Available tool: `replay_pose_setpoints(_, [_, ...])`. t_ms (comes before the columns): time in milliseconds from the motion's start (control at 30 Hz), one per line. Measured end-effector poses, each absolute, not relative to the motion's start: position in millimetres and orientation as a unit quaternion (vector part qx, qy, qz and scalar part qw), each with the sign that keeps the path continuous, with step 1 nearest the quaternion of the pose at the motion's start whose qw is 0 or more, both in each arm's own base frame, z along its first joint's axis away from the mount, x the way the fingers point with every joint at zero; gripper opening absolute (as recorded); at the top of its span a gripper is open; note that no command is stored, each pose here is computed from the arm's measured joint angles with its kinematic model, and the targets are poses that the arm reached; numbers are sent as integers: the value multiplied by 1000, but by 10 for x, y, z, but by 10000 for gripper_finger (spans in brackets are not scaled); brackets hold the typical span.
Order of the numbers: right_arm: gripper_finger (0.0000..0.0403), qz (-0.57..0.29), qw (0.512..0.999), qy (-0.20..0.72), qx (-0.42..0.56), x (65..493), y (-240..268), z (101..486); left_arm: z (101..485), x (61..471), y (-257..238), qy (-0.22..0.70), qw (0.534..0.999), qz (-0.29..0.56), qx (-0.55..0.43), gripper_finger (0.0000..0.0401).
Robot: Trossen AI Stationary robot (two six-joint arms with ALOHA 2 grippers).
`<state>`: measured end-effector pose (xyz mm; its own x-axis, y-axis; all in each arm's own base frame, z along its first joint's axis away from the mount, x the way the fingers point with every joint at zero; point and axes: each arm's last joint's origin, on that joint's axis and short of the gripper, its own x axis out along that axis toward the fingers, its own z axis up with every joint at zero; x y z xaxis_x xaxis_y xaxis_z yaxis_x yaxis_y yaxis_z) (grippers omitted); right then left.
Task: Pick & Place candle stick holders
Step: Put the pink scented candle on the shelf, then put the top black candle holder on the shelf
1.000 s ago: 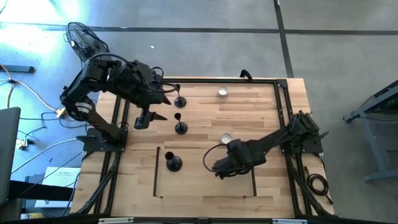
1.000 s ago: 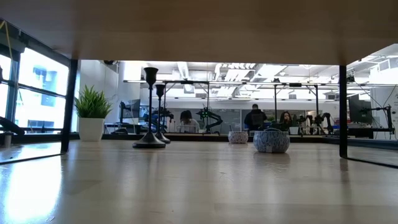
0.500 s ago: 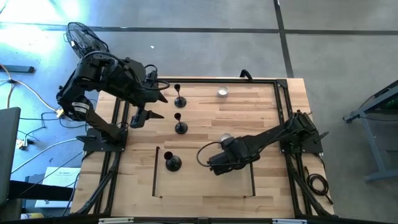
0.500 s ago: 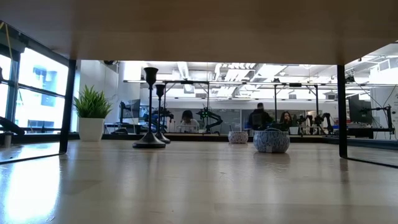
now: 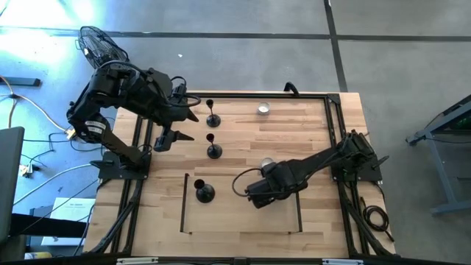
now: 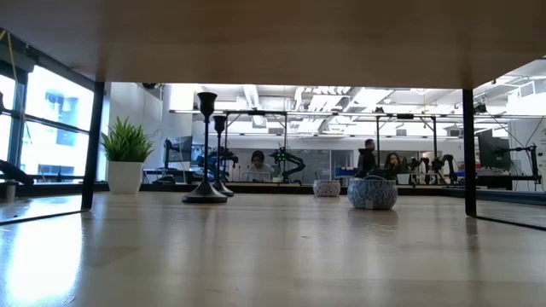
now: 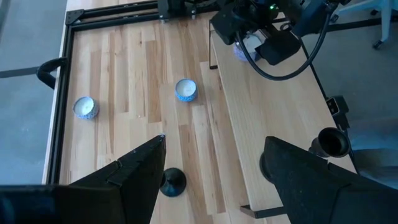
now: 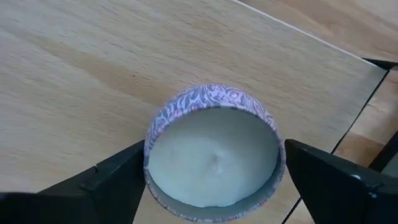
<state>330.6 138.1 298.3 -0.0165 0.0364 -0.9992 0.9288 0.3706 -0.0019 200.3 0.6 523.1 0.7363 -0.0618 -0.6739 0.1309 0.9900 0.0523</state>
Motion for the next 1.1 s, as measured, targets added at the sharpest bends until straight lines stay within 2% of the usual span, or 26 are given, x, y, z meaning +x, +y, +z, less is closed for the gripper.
replay_pose_setpoints(300, [357, -371, 595, 554, 449, 3098, 1318, 3342, 5231, 2003, 5, 360, 931, -50, 43, 269])
replay_pose_setpoints(600, [357, -313, 712, 417, 470, 2875, 1205, 3844, 5191, 2033, 5, 371, 928, -37, 6, 269])
replay_pose_setpoints(900, [358, -249, 842, 290, 382, 2632, 1075, 4288, 4988, 2179, 11, 418, 908, -25, -8, 269])
replay_pose_setpoints(1000, [358, -242, 870, 271, 334, 2528, 1023, 4385, 4944, 2204, 48, 427, 903, 40, 13, 269])
replay_pose_setpoints(1100, [358, -233, 890, 264, 291, 2437, 973, 4461, 4977, 2155, 114, 416, 896, 148, 52, 269])
